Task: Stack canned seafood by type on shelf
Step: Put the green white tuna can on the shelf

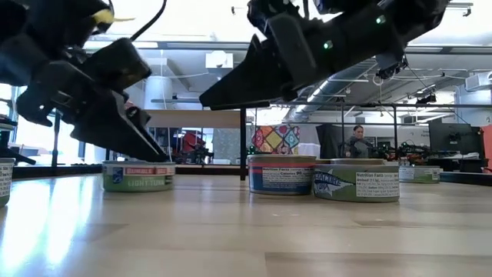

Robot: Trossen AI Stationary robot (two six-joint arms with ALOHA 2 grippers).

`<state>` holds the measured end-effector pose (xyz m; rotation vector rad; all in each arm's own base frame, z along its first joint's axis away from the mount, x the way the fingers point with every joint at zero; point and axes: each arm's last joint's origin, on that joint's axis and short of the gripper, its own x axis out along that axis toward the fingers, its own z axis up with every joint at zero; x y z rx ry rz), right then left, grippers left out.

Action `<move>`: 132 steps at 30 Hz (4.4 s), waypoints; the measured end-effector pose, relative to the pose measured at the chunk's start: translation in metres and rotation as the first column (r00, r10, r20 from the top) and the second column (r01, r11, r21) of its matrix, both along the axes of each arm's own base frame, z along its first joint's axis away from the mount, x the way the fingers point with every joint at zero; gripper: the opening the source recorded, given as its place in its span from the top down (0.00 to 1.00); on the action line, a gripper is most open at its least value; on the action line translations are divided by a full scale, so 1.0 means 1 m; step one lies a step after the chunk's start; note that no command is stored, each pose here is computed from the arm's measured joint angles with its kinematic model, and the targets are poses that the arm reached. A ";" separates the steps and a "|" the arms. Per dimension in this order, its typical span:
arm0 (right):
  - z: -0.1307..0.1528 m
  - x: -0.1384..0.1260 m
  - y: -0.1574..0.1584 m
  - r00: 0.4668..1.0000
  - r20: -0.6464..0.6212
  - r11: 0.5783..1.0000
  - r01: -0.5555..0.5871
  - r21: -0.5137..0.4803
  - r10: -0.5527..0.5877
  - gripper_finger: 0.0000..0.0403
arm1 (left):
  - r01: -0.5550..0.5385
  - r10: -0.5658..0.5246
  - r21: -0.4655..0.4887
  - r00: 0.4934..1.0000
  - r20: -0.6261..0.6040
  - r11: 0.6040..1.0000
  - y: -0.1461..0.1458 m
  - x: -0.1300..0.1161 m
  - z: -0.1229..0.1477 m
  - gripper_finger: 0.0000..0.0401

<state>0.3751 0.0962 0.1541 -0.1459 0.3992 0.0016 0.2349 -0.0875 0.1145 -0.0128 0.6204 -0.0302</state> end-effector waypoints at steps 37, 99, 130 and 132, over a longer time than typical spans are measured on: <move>-0.038 0.060 0.004 0.949 -0.273 0.930 -0.236 -0.282 0.159 0.97 | -0.093 0.153 0.385 0.980 -0.128 0.918 -0.045 -0.025 0.046 0.62; -0.010 0.061 -0.004 0.982 -0.170 0.989 -0.107 -0.106 0.088 1.00 | 0.193 -0.026 0.694 0.970 -0.243 0.694 -0.055 -0.008 0.017 0.36; -0.007 0.064 -0.014 0.985 -0.157 0.996 -0.082 -0.033 0.076 1.00 | 0.240 0.009 0.737 0.948 -0.317 0.632 -0.043 0.006 -0.008 0.36; -0.006 0.062 -0.014 0.982 -0.173 0.996 -0.081 -0.034 0.074 1.00 | 0.237 0.008 0.725 0.949 -0.317 0.646 -0.043 0.007 -0.009 0.36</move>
